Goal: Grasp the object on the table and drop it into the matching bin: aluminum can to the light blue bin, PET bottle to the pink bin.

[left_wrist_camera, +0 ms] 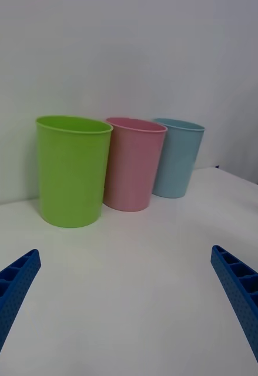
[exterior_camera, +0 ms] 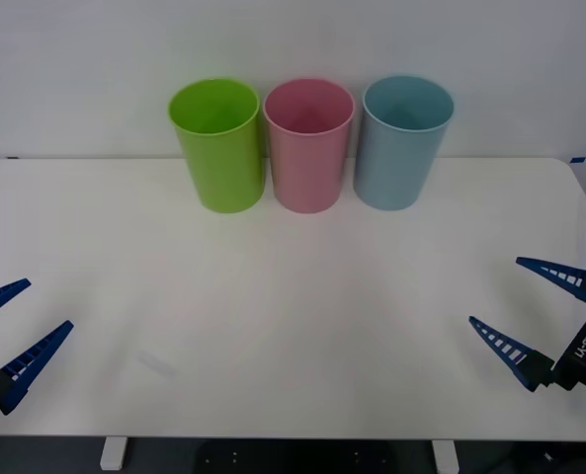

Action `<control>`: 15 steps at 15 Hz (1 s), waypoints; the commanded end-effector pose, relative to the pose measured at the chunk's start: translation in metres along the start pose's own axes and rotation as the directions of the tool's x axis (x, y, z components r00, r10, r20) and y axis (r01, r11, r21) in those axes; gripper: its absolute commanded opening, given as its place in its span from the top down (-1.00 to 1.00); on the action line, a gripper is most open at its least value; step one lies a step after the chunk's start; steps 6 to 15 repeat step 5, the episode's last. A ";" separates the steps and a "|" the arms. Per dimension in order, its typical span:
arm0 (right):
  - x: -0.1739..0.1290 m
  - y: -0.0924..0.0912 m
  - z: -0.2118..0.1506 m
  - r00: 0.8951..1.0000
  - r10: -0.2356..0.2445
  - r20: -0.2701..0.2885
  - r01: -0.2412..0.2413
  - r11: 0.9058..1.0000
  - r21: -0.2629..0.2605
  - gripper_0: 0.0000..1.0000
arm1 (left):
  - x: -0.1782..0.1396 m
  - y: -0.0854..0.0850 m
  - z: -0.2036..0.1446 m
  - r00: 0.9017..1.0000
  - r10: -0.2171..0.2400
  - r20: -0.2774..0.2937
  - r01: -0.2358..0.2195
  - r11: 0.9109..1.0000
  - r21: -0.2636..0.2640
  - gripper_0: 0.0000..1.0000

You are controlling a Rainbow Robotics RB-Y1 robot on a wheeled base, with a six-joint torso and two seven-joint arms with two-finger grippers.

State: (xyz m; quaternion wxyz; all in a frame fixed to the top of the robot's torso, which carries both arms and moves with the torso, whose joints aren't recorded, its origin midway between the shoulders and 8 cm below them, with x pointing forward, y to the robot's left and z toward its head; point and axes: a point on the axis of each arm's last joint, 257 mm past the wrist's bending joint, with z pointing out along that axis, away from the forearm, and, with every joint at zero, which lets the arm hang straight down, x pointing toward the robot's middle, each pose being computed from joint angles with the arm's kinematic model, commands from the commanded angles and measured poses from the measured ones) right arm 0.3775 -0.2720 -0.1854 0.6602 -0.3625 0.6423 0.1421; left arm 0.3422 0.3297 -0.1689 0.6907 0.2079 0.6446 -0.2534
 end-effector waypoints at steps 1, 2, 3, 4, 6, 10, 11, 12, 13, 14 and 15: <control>0.012 0.007 -0.009 0.999 0.018 -0.026 -0.018 1.000 0.001 -1.00 | 0.000 0.000 0.000 1.000 0.000 0.000 0.000 1.000 0.000 -1.00; 0.012 0.007 -0.009 0.999 0.018 -0.026 -0.018 1.000 0.001 -1.00 | 0.000 0.000 0.000 1.000 0.000 0.000 0.000 1.000 0.000 -1.00; 0.012 0.007 -0.009 0.999 0.018 -0.026 -0.018 1.000 0.001 -1.00 | 0.000 0.000 0.000 1.000 0.000 0.000 0.000 1.000 0.000 -1.00; 0.012 0.007 -0.009 0.999 0.018 -0.026 -0.018 1.000 0.001 -1.00 | 0.000 0.000 0.000 1.000 0.000 0.000 0.000 1.000 0.000 -1.00; 0.012 0.007 -0.009 0.999 0.018 -0.026 -0.018 1.000 0.001 -1.00 | 0.000 0.000 0.000 1.000 0.000 0.000 0.000 1.000 0.000 -1.00; 0.012 0.007 -0.009 0.999 0.018 -0.026 -0.018 1.000 0.001 -1.00 | 0.000 0.000 0.000 1.000 0.000 0.000 0.000 1.000 0.000 -1.00; 0.012 0.007 -0.009 0.999 0.018 -0.026 -0.018 1.000 0.001 -1.00 | 0.000 0.000 0.000 1.000 0.000 0.000 0.000 1.000 0.000 -1.00; 0.012 0.007 -0.009 0.999 0.018 -0.026 -0.018 1.000 0.001 -1.00 | 0.000 0.000 0.000 1.000 0.000 0.000 0.000 1.000 0.000 -1.00; 0.012 0.007 -0.009 0.999 0.018 -0.026 -0.018 1.000 0.001 -1.00 | 0.000 0.000 0.000 1.000 0.000 0.000 0.000 1.000 0.000 -1.00; 0.012 0.007 -0.009 0.999 0.018 -0.026 -0.018 1.000 0.001 -1.00 | 0.000 0.000 0.000 1.000 0.000 0.000 0.000 1.000 0.000 -1.00; 0.012 0.007 -0.009 0.999 0.018 -0.026 -0.018 1.000 0.001 -1.00 | 0.000 0.000 0.000 1.000 0.000 0.000 0.000 1.000 0.000 -1.00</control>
